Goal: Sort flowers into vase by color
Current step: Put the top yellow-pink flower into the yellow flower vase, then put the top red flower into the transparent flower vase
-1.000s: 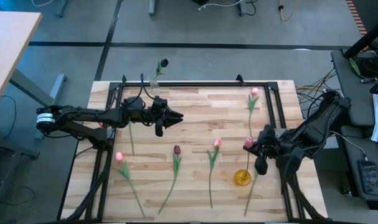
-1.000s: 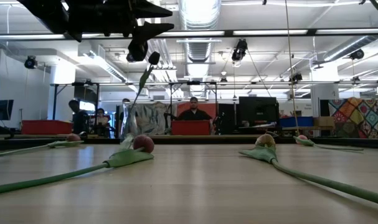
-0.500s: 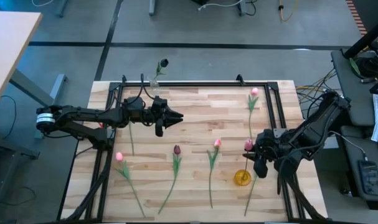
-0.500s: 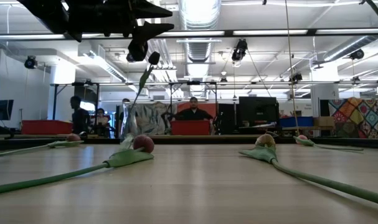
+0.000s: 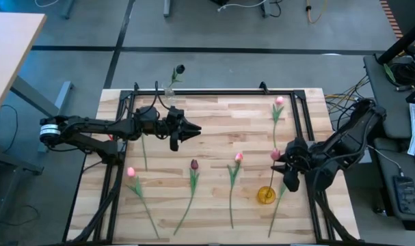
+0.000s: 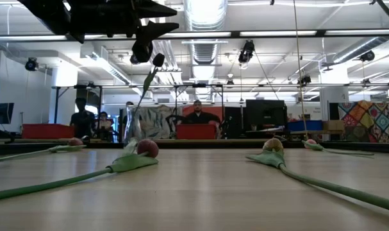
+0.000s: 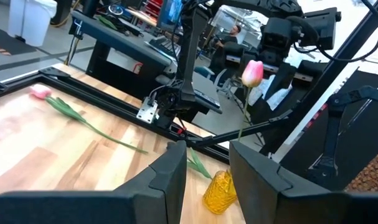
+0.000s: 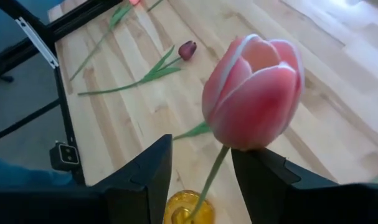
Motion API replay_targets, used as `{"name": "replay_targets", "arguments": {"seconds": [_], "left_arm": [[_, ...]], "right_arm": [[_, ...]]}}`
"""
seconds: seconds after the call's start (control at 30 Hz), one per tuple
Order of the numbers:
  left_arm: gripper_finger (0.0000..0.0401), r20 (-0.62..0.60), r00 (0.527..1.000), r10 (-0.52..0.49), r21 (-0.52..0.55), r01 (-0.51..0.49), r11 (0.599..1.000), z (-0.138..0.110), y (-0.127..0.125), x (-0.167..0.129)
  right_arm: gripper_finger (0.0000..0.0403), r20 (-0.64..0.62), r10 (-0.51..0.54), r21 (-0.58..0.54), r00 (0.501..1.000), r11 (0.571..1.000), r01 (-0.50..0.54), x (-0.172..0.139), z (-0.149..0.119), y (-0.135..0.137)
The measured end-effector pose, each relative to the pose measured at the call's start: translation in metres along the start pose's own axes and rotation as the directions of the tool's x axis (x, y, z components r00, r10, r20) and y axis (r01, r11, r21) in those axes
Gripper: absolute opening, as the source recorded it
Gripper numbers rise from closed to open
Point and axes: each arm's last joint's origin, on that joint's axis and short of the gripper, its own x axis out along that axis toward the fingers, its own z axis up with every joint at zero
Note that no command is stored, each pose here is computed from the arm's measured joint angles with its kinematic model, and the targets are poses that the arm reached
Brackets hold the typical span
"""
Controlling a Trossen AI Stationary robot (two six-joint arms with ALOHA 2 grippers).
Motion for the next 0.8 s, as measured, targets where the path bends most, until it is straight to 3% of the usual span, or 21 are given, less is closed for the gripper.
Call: {"name": "replay_targets", "arguments": {"seconds": [0.43,0.8], "left_arm": [[0.0102,0.004,1.0,0.003,0.05,-0.003,0.999,0.0,0.0,0.0],[0.0078,-0.043,0.999,0.033,0.05,-0.031,0.998,-0.004,0.003,-0.001]], "right_arm": [[0.0148,-0.042,0.034,-0.017,0.999,0.999,-0.035,-0.026,0.016,-0.004],[0.0095,-0.129,0.004,0.043,0.992,0.999,0.001,-0.029,0.012,-0.013]]}}
